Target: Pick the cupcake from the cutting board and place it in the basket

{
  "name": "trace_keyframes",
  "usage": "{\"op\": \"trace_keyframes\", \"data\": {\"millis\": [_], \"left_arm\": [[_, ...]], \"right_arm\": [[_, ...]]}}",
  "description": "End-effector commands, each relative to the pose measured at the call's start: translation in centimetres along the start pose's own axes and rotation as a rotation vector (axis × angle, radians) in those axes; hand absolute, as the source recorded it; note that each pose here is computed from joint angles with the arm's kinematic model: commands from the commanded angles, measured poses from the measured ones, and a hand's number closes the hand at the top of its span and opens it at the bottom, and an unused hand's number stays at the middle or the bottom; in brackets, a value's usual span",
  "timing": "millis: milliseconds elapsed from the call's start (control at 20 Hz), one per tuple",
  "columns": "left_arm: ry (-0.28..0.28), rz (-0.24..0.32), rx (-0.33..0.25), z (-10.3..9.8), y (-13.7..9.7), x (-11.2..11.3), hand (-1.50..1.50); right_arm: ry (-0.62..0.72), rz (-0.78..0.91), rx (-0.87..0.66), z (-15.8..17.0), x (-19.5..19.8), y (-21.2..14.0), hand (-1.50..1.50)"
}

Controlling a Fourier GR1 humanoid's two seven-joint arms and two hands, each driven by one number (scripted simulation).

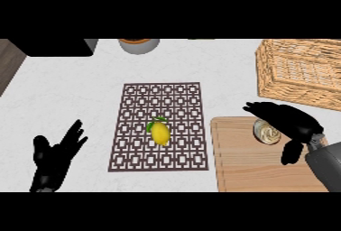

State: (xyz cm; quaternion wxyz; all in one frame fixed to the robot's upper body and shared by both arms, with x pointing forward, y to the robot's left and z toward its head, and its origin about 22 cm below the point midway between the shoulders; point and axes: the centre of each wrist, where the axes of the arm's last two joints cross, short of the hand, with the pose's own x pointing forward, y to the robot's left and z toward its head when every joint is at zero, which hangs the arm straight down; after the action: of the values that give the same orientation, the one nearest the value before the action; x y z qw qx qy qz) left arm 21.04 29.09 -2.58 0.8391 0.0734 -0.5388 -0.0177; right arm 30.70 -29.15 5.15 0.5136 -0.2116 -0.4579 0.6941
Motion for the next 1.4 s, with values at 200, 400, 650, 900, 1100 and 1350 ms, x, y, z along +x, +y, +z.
{"op": "trace_keyframes", "data": {"millis": [200, 400, 650, 900, 1100, 1350], "left_arm": [[0.111, 0.008, -0.016, 0.5, 1.3, -2.9, 0.00], [0.116, -0.006, -0.015, 0.2, 0.8, -3.0, 0.00], [0.130, -0.014, -0.003, 0.6, 0.3, -4.2, 0.00], [0.138, -0.009, 0.000, 1.2, 0.8, -3.1, 0.00], [0.118, 0.011, 0.008, 0.8, -0.8, -3.2, 0.00], [0.118, 0.017, 0.012, -0.3, 0.2, -2.1, 0.00]], "right_arm": [[0.016, -0.004, -0.016, -1.0, -0.8, 0.8, -1.50], [-0.066, 0.102, -0.011, -0.8, -1.6, 0.7, 1.50], [-0.071, 0.174, -0.061, -2.4, 0.1, 2.2, 1.50], [0.171, 0.008, -0.105, -5.1, 4.3, 2.0, 1.50], [0.413, -0.139, -0.142, -7.4, 9.0, 2.9, 1.50], [0.498, -0.125, -0.318, -7.7, 14.6, -1.5, 1.50]]}}
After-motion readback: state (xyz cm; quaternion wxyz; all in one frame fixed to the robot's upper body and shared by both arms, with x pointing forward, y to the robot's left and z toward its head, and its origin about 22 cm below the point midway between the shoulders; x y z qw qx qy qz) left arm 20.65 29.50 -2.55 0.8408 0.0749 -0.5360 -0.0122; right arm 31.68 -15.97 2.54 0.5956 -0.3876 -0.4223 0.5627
